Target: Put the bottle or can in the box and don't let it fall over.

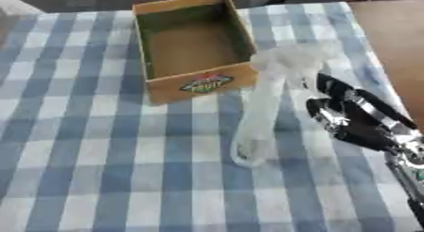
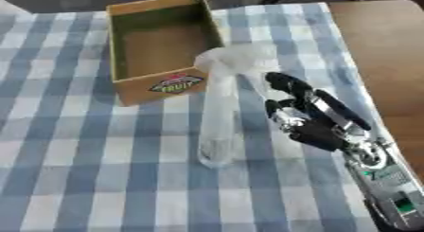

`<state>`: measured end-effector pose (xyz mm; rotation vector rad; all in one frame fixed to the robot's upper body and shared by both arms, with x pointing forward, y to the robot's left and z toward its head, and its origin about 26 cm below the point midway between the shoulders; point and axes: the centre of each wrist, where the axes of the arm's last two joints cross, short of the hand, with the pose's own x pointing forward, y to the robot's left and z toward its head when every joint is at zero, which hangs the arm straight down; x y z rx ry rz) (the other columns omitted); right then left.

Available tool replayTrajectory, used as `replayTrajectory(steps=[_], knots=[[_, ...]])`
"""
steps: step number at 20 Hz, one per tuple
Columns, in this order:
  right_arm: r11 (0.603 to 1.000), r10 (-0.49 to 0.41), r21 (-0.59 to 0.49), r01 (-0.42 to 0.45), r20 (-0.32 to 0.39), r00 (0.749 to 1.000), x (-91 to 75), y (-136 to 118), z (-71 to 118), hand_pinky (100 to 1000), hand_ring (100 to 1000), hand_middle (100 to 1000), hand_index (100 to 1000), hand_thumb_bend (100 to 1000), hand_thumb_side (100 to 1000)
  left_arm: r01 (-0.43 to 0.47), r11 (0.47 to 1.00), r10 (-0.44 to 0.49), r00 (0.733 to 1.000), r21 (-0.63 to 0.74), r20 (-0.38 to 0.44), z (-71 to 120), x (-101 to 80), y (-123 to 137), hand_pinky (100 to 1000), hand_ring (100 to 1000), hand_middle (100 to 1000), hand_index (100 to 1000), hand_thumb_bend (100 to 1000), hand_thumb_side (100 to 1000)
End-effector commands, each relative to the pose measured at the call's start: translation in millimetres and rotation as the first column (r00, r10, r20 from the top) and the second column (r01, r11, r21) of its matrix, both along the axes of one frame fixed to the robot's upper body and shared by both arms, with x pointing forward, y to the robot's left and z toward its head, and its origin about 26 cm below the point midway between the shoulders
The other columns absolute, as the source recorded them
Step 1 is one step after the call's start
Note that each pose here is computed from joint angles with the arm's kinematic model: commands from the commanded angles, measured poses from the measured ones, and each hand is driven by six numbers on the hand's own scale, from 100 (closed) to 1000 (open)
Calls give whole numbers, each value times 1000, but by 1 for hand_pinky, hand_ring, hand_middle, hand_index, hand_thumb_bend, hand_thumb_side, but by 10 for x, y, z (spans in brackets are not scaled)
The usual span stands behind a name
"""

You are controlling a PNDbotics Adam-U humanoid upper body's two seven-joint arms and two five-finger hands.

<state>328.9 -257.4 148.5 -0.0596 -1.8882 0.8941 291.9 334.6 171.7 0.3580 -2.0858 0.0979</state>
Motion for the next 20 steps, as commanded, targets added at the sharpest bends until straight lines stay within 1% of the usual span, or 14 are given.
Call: replayTrajectory(steps=[1, 8, 20], knots=[[1000, 13, -8, -13, 20, 1000, 29, 35, 63, 830, 1000, 1000, 954, 100, 617, 9, 1000, -9, 1000, 17, 22, 74, -7, -4, 1000, 518, 712, 864, 640, 405], [999, 47, -1, -47, 29, 998, 69, 146, 92, 830, 1000, 1000, 953, 100, 633, 14, 1000, -14, 1000, 17, 24, 80, -3, -12, 1000, 520, 712, 864, 638, 405], [997, 76, 34, -76, 12, 997, 109, 290, 107, 829, 1000, 1000, 940, 100, 637, 18, 1000, -18, 1000, 15, 22, 79, 1, -20, 1000, 522, 713, 864, 636, 405]])
